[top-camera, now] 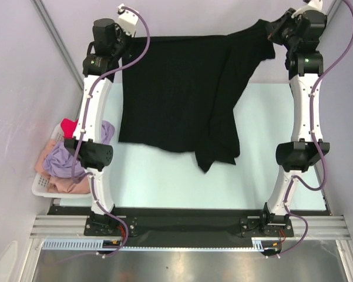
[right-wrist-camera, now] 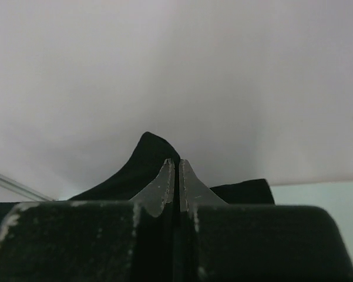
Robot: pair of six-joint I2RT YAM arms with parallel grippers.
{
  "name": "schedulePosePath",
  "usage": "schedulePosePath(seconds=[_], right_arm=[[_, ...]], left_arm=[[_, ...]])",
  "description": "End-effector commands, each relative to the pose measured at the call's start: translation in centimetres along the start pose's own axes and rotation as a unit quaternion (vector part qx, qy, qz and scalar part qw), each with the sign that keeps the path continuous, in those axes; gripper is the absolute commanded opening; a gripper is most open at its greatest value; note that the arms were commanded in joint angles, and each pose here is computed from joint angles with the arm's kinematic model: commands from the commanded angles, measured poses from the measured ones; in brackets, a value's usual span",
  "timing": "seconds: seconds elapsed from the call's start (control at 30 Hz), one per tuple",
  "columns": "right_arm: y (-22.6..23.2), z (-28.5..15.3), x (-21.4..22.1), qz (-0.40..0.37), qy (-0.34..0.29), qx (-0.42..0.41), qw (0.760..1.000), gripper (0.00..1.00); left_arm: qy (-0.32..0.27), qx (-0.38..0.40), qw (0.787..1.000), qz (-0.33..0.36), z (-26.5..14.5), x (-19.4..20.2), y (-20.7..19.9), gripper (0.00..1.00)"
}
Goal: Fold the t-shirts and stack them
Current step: Flatten the tshirt out
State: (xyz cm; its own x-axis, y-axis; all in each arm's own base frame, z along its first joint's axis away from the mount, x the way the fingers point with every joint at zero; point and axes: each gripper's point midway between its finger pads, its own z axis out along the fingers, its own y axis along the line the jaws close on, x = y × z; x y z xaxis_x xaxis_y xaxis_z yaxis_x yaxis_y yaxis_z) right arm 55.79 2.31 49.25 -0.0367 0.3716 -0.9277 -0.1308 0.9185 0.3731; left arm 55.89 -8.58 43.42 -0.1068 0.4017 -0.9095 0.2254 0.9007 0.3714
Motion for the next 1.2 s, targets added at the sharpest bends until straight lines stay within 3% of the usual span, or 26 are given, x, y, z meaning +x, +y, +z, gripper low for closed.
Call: schedulePosePath(seconds=[0.0, 0.23, 0.37, 0.4, 0.47, 0.5, 0.57, 0.63, 0.7, 0.73, 0.8, 0.97, 1.17], right_arm=[[2.3, -5.3, -14.8, 0.006, -0.229, -0.031, 0.973, 0.0], [4.6, -9.9, -21.2, -0.014, -0.341, -0.063, 0.938, 0.0], [4.8, -9.2, -18.8, -0.052, -0.295, -0.06, 0.952, 0.0], [3.5, -7.3, -15.9, -0.053, -0.253, -0.049, 0.965, 0.0], [4.1, -7.6, -12.7, -0.062, -0.206, -0.047, 0.975, 0.0], [1.8, -5.2, -6.3, -0.067, -0.132, -0.024, 0.989, 0.0], [3.2, -7.2, -3.5, -0.072, -0.112, -0.026, 0.991, 0.0], [3.7, -8.1, 4.8, -0.07, -0.038, -0.028, 0.996, 0.0], [3.5, -9.3, 10.0, -0.07, 0.013, -0.024, 0.997, 0.0], [2.1, -10.0, 15.7, -0.067, 0.076, -0.007, 0.995, 0.0], [2.8, -12.1, 19.8, -0.064, 0.124, -0.013, 0.99, 0.0], [1.2, -19.3, 35.2, -0.024, 0.316, 0.019, 0.948, 0.0], [2.8, -26.5, 45.3, 0.014, 0.487, 0.006, 0.873, 0.0]], left_arm=[[-0.146, -0.161, 0.976, -0.02, -5.7, -9.5, 8.9, 0.02], [-0.177, -0.191, 0.965, 0.002, -7.9, -11.7, 10.4, 0.04], [-0.154, -0.146, 0.977, 0.017, -7.9, -10.6, 8.7, 0.03], [-0.122, -0.123, 0.985, 0.022, -6.2, -8.1, 7.4, 0.03], [-0.101, -0.081, 0.991, 0.033, -6.1, -6.4, 5.5, 0.01], [-0.054, -0.051, 0.997, 0.036, -4.4, -2.3, 3.6, 0.01], [-0.017, -0.006, 0.999, 0.039, -3.7, 1.3, 1.1, 0.0], [0.038, 0.047, 0.997, 0.039, -3.8, 7.2, -2.3, 0.0], [0.085, 0.077, 0.992, 0.048, -4.6, 12.7, -4.9, 0.0], [0.1, 0.087, 0.99, 0.05, -4.9, 14.5, -5.7, 0.0], [0.147, 0.113, 0.981, 0.051, -5.7, 19.7, -7.9, 0.0], [0.23, 0.151, 0.959, 0.065, -7.8, 28.6, -11.1, 0.0], [0.271, 0.13, 0.952, 0.054, -8.8, 32.5, -10.8, 0.0]])
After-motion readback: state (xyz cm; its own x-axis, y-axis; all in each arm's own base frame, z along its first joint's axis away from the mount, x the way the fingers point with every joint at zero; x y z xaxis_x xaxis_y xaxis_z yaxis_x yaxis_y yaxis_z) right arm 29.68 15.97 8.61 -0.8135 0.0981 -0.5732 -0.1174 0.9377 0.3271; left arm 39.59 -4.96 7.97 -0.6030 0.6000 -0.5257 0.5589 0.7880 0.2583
